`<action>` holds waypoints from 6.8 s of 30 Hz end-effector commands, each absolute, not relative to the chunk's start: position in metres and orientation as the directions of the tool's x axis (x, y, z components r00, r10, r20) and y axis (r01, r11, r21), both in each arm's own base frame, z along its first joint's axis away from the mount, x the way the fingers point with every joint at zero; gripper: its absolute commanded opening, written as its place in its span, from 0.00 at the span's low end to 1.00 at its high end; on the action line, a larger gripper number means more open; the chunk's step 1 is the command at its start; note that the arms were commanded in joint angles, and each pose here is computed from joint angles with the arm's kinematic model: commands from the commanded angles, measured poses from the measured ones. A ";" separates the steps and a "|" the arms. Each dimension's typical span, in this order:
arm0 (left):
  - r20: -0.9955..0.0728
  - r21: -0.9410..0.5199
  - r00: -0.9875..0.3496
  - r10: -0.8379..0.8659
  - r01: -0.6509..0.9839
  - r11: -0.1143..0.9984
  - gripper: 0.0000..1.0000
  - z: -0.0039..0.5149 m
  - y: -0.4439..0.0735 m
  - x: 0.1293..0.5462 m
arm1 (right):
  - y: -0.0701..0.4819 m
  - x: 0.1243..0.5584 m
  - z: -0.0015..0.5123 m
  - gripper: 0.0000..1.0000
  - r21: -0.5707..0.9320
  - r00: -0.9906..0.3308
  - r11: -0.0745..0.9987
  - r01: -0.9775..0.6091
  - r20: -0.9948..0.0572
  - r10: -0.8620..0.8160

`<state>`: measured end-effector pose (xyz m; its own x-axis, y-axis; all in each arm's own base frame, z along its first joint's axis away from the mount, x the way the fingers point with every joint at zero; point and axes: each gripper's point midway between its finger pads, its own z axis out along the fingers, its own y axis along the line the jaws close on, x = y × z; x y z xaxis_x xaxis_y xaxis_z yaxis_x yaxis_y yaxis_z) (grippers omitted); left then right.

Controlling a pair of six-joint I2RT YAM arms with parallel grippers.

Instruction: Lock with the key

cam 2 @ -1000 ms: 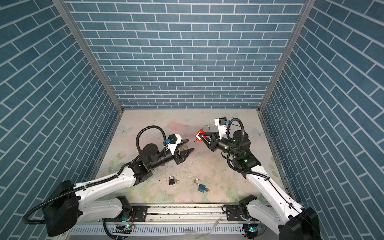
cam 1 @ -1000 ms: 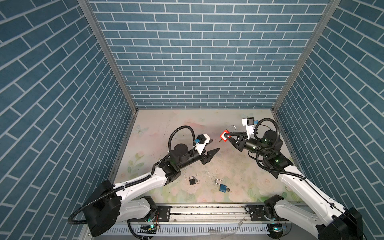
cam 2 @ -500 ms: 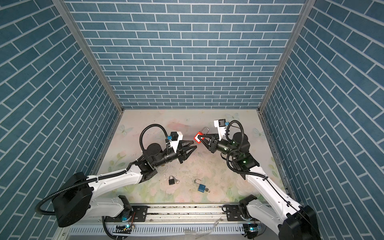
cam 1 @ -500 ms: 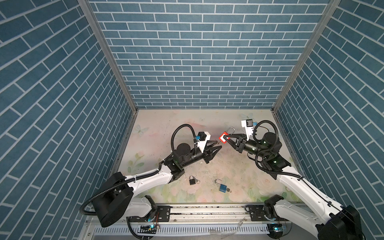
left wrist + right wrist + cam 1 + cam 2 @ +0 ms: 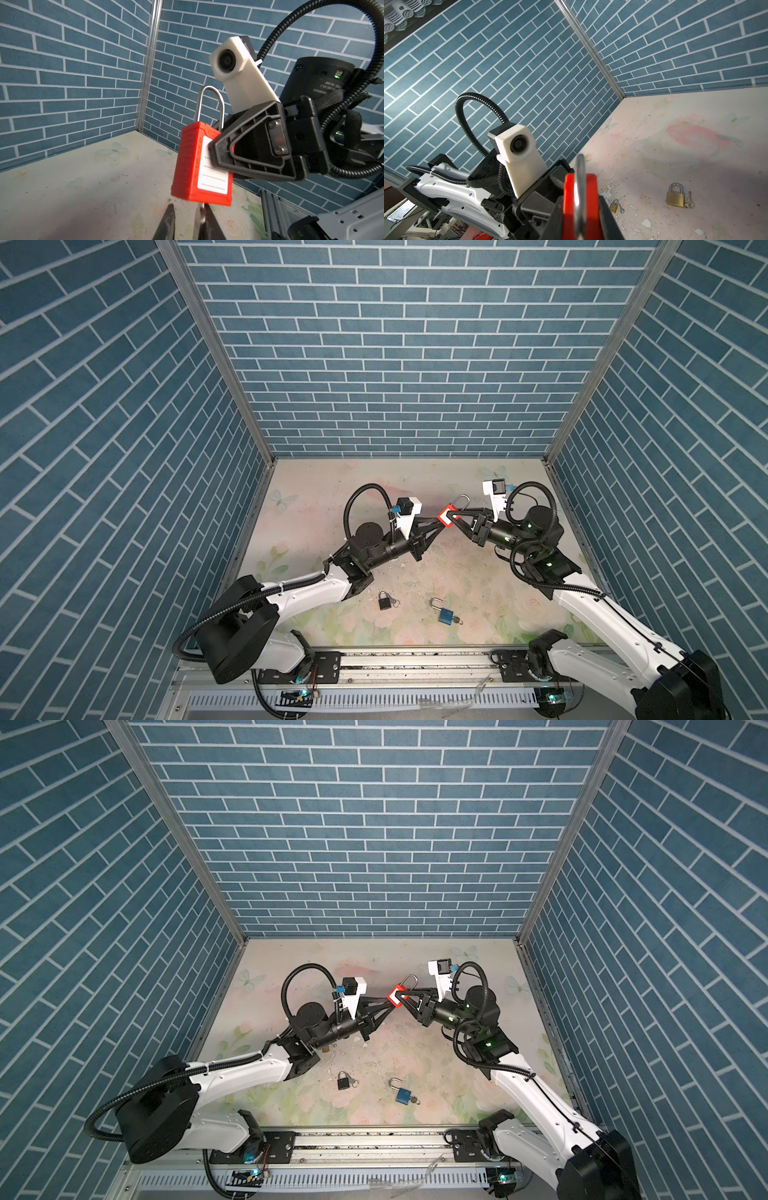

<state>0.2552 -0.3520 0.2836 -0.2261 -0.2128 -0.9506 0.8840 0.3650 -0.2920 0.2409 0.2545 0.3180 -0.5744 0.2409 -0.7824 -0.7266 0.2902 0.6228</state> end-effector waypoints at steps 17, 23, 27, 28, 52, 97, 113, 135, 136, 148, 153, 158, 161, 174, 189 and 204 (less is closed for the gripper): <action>-0.883 -0.425 -0.338 -0.325 0.869 0.252 0.00 0.301 -0.322 0.276 | 0.248 0.236 0.315 0.07 0.561 -0.509 0.218 -0.799 -0.823 0.252; -0.872 -0.455 -0.392 -0.293 0.870 0.191 0.00 0.302 -0.316 0.276 | 0.250 0.233 0.306 0.08 0.502 -0.459 0.172 -0.848 -0.856 0.238; -0.849 -0.492 -0.443 -0.287 0.861 0.127 0.00 0.304 -0.314 0.275 | 0.251 0.228 0.306 0.08 0.428 -0.387 0.141 -0.893 -0.888 0.249; -0.841 -0.507 -0.463 -0.280 0.855 0.107 0.00 0.304 -0.314 0.276 | 0.251 0.227 0.305 0.08 0.412 -0.372 0.137 -0.901 -0.894 0.250; -0.686 -0.700 -0.672 -0.278 0.715 -0.001 0.00 0.284 -0.301 0.302 | 0.225 0.260 0.305 0.00 0.406 -0.319 0.216 -0.888 -0.883 0.345; -0.830 -0.537 -0.383 -0.405 0.745 0.396 0.00 0.315 -0.237 0.308 | 0.211 0.323 0.258 0.00 0.673 -0.603 0.442 -0.593 -0.735 0.310; -0.862 -0.501 -0.377 -0.338 0.736 0.456 0.00 0.287 -0.228 0.291 | 0.262 0.309 0.135 0.00 0.774 -0.865 0.520 -0.361 -0.487 0.125; -0.820 -0.542 -0.539 -0.193 0.624 0.563 0.00 0.200 -0.239 0.280 | 0.238 0.317 0.066 0.00 0.750 -0.912 0.638 -0.172 -0.367 0.185; -0.819 -0.543 -0.541 -0.191 0.620 0.566 0.00 0.198 -0.240 0.281 | 0.234 0.319 0.066 0.00 0.750 -0.911 0.641 -0.165 -0.365 0.193; -0.796 -0.563 -0.584 -0.157 0.621 0.546 0.00 0.186 -0.268 0.283 | 0.218 0.327 0.065 0.01 0.738 -0.918 0.654 -0.169 -0.360 0.168; -0.794 -0.561 -0.597 -0.117 0.643 0.522 0.00 0.184 -0.281 0.282 | 0.218 0.328 0.059 0.07 0.745 -0.926 0.647 -0.164 -0.343 0.160; -0.794 -0.527 -0.607 -0.010 0.682 0.508 0.00 0.179 -0.290 0.278 | 0.216 0.327 0.051 0.14 0.745 -0.938 0.650 -0.154 -0.316 0.141; -0.786 -0.495 -0.613 0.080 0.701 0.514 0.00 0.171 -0.293 0.276 | 0.216 0.327 0.052 0.24 0.744 -0.939 0.649 -0.158 -0.317 0.135; -0.645 -0.414 -0.673 0.362 0.706 0.575 0.00 0.131 -0.289 0.294 | 0.194 0.335 0.066 0.49 0.650 -0.924 0.749 -0.129 -0.354 0.148; -0.541 -0.502 -0.714 0.445 0.699 0.510 0.00 0.103 -0.342 0.304 | 0.171 0.333 0.100 0.48 0.586 -0.891 0.804 -0.102 -0.414 0.189; -0.491 -0.595 -0.775 0.399 0.633 0.496 0.00 0.062 -0.383 0.309 | 0.168 0.327 0.101 0.47 0.596 -0.889 0.796 -0.109 -0.417 0.190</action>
